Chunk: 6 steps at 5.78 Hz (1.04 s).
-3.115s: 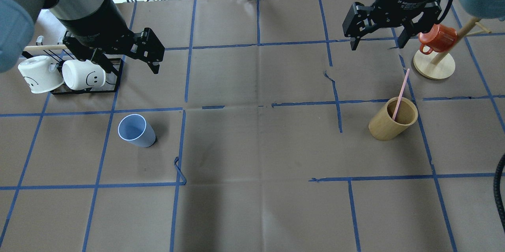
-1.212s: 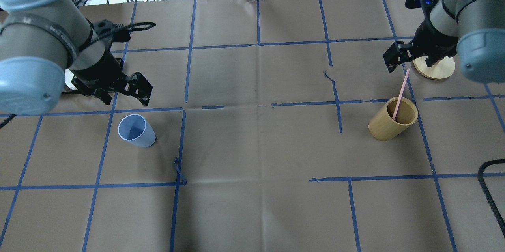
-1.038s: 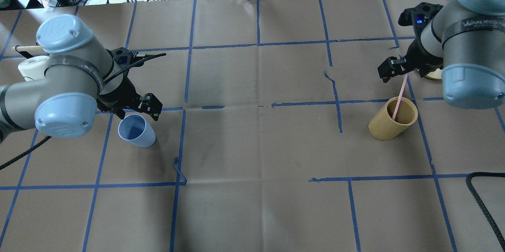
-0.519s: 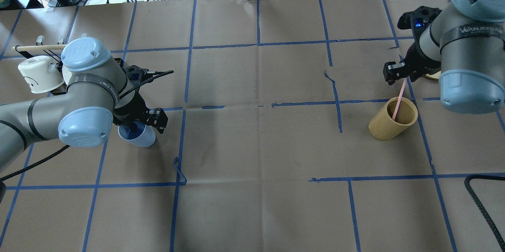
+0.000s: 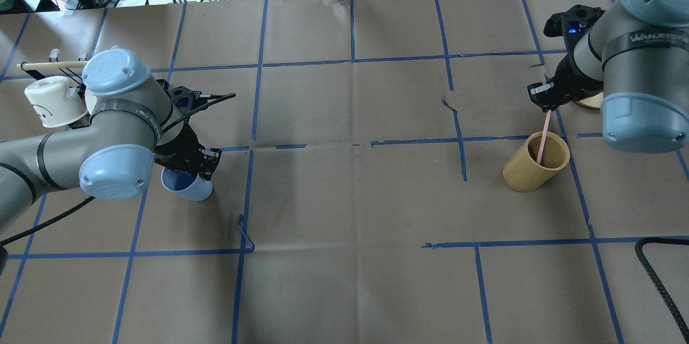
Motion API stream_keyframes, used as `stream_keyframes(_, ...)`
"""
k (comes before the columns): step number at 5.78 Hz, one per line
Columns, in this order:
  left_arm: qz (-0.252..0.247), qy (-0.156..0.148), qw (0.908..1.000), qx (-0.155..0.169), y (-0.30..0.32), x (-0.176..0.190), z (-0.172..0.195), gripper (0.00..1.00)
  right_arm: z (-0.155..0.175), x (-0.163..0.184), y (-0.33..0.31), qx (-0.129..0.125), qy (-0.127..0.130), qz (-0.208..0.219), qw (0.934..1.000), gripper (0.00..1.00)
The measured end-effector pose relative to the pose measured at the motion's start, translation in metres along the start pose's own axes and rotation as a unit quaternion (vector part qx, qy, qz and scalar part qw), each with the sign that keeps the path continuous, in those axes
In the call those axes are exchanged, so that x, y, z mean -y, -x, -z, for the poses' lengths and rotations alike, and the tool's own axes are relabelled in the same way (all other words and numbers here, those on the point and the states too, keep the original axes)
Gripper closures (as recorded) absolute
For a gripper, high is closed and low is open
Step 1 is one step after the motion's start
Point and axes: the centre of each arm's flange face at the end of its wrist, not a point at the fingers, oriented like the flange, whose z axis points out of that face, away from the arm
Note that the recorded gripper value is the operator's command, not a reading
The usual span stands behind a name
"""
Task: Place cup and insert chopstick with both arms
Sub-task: 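Grasp the blue cup with the left gripper while the right grasps the pink chopstick, then lift the blue cup with the left gripper while the right lifts the chopstick out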
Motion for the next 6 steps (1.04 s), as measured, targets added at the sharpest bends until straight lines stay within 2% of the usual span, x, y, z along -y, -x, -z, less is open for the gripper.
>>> stream_keyframes(1, 0.005, -0.007, 1.0000, 0.002, -0.005, 0.003, 0.009, 1.00, 0.028, 0.012, -0.002, -0.001, -0.003, 0.001, 1.0000, 0.92)
stream_keyframes(2, 0.022, -0.019, 0.9996, 0.000, -0.029, 0.011, 0.020, 1.00, 0.063, 0.028, -0.005, 0.004, 0.010, 0.000, 0.9999, 0.92)
stream_keyframes(4, 0.056, -0.051, 0.9971, -0.006, -0.155, 0.036, 0.044, 1.00, 0.125, 0.060, -0.013, 0.022, 0.049, -0.009, 0.9985, 0.92)
stream_keyframes(6, 0.090, -0.067, 0.9935, -0.018, -0.263, 0.058, 0.045, 1.00, 0.142, 0.085, -0.019, 0.042, 0.085, -0.042, 0.9946, 0.91)
